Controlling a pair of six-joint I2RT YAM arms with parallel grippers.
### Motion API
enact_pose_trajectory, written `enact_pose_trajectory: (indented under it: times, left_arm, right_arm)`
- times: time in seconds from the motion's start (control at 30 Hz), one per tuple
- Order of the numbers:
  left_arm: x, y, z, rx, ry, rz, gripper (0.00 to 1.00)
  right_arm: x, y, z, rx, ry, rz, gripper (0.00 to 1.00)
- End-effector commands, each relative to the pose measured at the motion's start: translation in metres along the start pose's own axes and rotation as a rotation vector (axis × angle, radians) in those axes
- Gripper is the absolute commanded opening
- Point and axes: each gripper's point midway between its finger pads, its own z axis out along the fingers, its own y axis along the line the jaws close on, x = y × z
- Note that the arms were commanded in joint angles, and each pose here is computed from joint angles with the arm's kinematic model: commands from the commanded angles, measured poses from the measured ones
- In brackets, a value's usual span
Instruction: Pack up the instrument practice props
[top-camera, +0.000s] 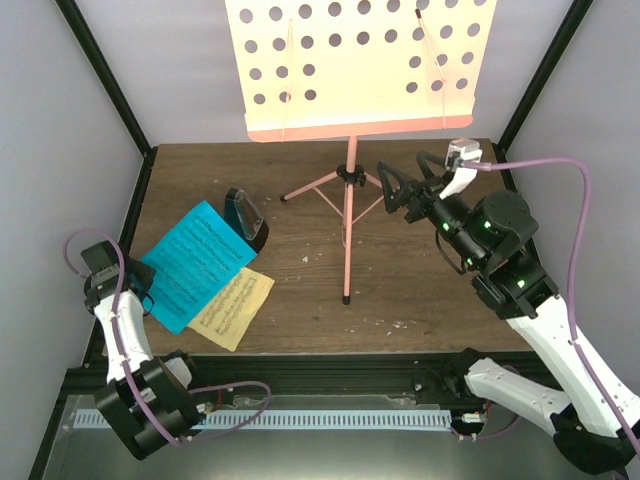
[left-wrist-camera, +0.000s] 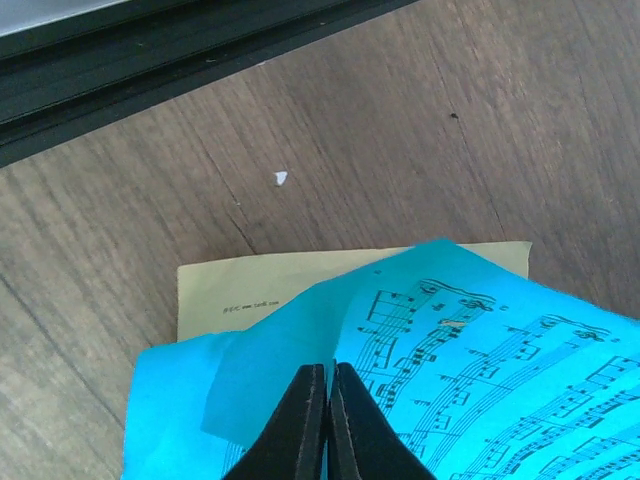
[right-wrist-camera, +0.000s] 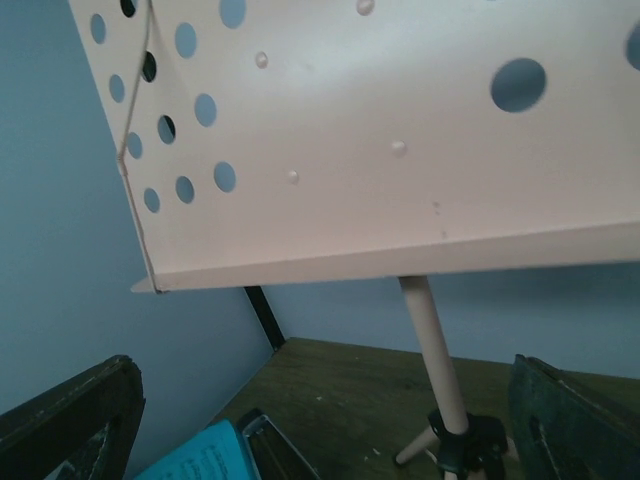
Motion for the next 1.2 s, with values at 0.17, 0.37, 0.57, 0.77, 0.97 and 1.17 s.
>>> enact_pose_trajectory:
  times: [0.17,0.37,0.57,0.77,0.97,1.17]
  left_arm:
    - [-0.003,-0.007,0.017,0.04,0.017,0.057,0.39]
    - [-0.023,-0.019,0.006,0.043,-0.019,0.1,0.88]
    - [-0.056,-0.072,-0.036,0.066,-0.152,0.326,0.9]
    - [-0.004,-0.195,-0.082,0.336,-0.082,0.686,0.89]
    - [0.084,-0.266,-0.137,0.768,-0.052,0.852,0.85]
    - [0.116,-0.288,-0.173,1.059,-0.022,0.887,0.85]
  right_arm:
    - [0.034,-0.032,-0.029,0.131,0.052,0.05,1.0]
    - [0.072,-0.049,-0.033,0.18,0.119,0.085,1.0]
    - [0.113,-0.061,-0.023,0.197,0.165,0.166,1.0]
    - [0.147,-0.068,-0.013,0.09,0.212,0.235,1.0]
    - [0.182,-0.068,0.002,-0.061,0.344,0.267,1.0]
    - [0.219,-0.069,0.018,-0.148,0.422,0.236,0.93]
